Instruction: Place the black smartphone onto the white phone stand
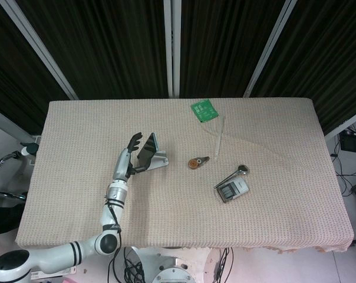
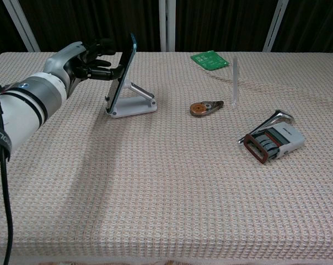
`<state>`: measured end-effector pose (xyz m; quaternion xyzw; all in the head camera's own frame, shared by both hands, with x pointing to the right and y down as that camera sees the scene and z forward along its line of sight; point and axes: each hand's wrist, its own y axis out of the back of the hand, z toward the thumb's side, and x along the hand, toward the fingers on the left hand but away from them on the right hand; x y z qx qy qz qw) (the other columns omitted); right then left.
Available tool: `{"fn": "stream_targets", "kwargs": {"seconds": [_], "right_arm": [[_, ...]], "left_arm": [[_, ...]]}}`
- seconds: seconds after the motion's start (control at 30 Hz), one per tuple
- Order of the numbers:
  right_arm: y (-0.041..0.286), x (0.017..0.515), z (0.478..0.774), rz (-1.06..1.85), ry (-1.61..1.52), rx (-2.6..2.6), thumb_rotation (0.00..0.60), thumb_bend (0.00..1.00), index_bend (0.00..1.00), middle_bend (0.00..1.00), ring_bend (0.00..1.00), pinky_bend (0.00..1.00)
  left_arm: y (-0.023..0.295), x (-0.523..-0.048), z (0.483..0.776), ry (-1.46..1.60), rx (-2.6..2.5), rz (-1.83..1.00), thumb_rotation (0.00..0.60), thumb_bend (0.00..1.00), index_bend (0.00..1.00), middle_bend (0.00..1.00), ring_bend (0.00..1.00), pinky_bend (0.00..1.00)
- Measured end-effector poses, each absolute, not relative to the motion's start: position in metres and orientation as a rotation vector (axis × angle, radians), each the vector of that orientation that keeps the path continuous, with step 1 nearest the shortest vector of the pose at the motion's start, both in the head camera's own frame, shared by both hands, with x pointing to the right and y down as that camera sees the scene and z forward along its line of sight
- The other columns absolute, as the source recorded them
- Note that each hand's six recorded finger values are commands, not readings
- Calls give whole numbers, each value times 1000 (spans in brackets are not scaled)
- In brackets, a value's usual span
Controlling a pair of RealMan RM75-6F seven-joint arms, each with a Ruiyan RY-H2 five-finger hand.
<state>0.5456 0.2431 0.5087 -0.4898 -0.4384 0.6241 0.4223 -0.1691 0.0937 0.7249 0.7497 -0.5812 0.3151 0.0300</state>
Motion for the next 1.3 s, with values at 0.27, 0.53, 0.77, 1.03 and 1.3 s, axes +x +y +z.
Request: {"fn": "stream_targets", "kwargs": {"seconds": [0.27, 0.53, 0.77, 1.03, 1.3], "right_arm": [[242, 545, 509, 1559, -1096, -1227, 600, 217, 0, 0, 0, 0], [241, 546, 505, 1551, -1104, -1218, 600, 217, 0, 0, 0, 0], [243, 544, 505, 1543, -1092, -1225, 600, 216, 0, 0, 0, 0], [245, 534, 512, 1536, -1041, -1227, 600, 215, 0, 0, 0, 0], [248, 526, 530, 1578, -1005, -1258, 600, 216, 0, 0, 0, 0]], "left_arm": [[95, -170, 721, -1789, 2349, 948, 600, 354, 58, 4, 79, 171], [97, -191, 705, -1810, 2444, 986, 600, 293, 56, 17, 64, 176], [92, -258, 668, -1777, 2747, 1308, 600, 224, 72, 64, 66, 190], [128, -369, 619, -1669, 2869, 2223, 379, 193, 69, 49, 62, 167], [196, -432, 589, -1539, 2709, 2585, 382, 192, 70, 47, 61, 167]]}}
